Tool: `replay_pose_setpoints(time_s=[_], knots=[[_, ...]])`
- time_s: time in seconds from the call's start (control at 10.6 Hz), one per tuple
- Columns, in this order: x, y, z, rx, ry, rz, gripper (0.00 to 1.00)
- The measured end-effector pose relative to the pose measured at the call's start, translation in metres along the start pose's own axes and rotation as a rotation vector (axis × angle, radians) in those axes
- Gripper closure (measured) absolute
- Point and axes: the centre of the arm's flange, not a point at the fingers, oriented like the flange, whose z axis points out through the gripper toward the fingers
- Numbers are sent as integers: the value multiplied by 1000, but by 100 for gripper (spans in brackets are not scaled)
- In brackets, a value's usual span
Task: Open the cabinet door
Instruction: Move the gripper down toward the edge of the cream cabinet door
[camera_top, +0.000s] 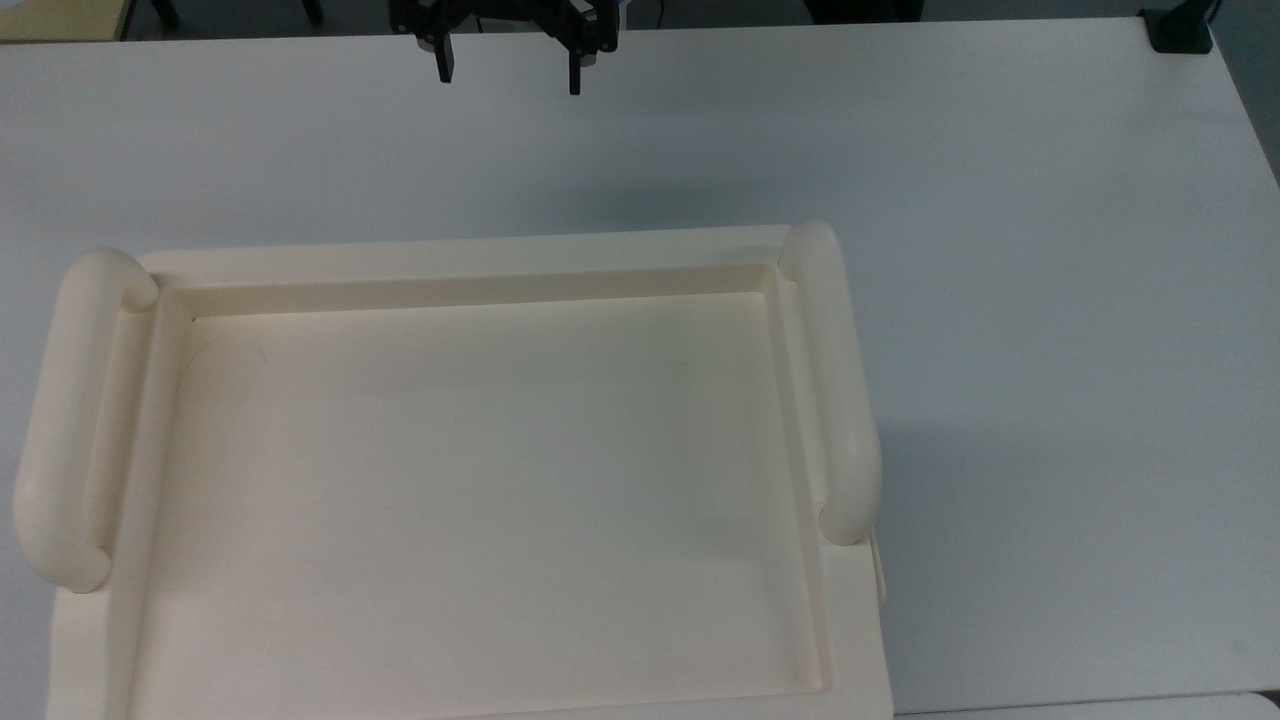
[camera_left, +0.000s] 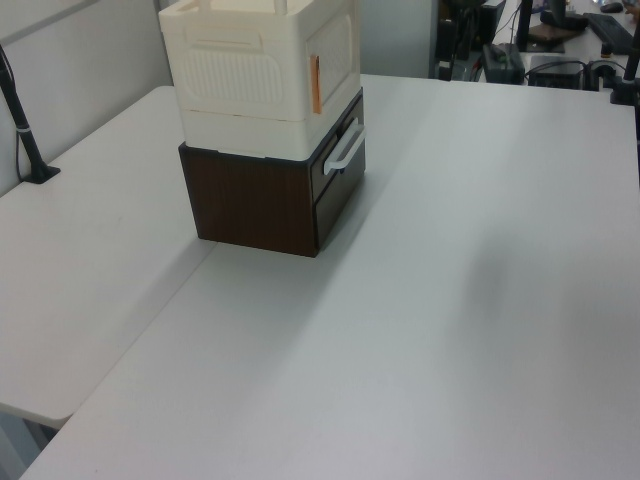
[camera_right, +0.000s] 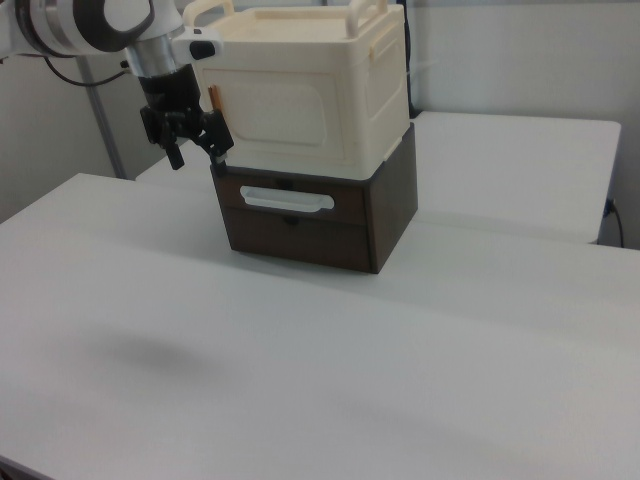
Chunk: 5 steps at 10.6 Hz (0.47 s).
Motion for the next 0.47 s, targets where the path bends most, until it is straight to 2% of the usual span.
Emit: replay_pose_setpoints(time_s=[0.47], knots=[[0,-1,2,0,-5,-2,0]])
